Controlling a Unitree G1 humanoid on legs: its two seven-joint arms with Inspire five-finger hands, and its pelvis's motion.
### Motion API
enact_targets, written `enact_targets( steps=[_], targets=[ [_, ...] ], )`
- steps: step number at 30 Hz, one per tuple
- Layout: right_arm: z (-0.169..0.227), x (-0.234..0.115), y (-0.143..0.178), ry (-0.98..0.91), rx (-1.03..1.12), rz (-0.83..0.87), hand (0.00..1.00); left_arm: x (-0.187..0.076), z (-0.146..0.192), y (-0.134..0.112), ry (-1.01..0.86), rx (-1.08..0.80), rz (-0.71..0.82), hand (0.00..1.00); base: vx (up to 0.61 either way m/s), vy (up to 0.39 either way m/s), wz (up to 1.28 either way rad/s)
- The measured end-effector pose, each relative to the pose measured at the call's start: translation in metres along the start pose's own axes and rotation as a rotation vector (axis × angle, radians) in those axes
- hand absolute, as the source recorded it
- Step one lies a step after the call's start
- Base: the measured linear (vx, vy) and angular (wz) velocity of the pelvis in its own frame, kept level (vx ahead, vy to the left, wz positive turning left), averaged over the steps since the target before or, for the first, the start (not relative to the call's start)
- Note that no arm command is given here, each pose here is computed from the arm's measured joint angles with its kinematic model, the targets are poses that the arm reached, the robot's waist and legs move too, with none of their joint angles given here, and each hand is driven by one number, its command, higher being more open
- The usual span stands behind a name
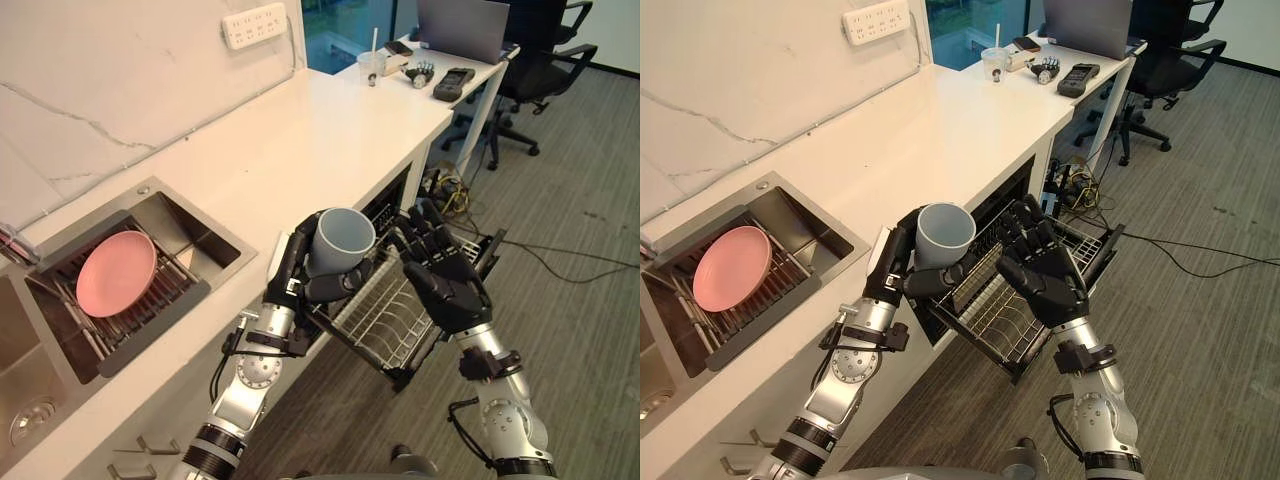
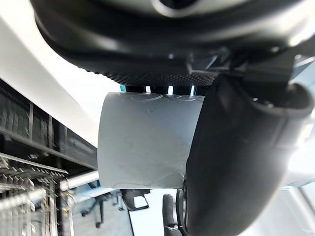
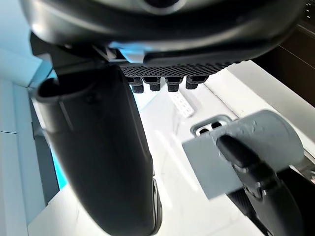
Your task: Walk over to the sink, pick up the cup, carry it to the dishwasher, place the cup inside the dishwasher, then close the dishwasher door
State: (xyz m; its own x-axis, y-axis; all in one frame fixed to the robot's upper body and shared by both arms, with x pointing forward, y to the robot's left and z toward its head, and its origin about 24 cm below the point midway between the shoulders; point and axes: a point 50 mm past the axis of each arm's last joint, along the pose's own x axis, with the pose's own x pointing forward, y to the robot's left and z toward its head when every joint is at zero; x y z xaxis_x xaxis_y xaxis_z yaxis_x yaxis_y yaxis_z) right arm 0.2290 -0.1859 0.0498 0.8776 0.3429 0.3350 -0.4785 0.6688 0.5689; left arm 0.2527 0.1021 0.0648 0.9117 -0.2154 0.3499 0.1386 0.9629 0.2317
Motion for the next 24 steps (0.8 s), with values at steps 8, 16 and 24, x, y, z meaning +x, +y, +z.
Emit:
enact_targets(
  steps=[8,16,24],
  targets=[
    [-0.004,0.006,0.009,0.056,-0.059,0.031,1.0,0.002,0.001,-0.003,-0.026,0.141,-0.024,0.0,-0.07,0.001,-0.03],
    [-0.008,0.007,0.004,0.195,-0.276,-0.078,1.0,0.004,0.004,-0.013,-0.043,0.186,-0.084,0.0,-0.04,-0.007,0.0],
    [-0.013,0.025,0.01,0.209,-0.372,-0.138,1.0,0.007,0.006,-0.02,-0.045,0.186,-0.112,0.0,-0.01,-0.001,0.03]
  ],
)
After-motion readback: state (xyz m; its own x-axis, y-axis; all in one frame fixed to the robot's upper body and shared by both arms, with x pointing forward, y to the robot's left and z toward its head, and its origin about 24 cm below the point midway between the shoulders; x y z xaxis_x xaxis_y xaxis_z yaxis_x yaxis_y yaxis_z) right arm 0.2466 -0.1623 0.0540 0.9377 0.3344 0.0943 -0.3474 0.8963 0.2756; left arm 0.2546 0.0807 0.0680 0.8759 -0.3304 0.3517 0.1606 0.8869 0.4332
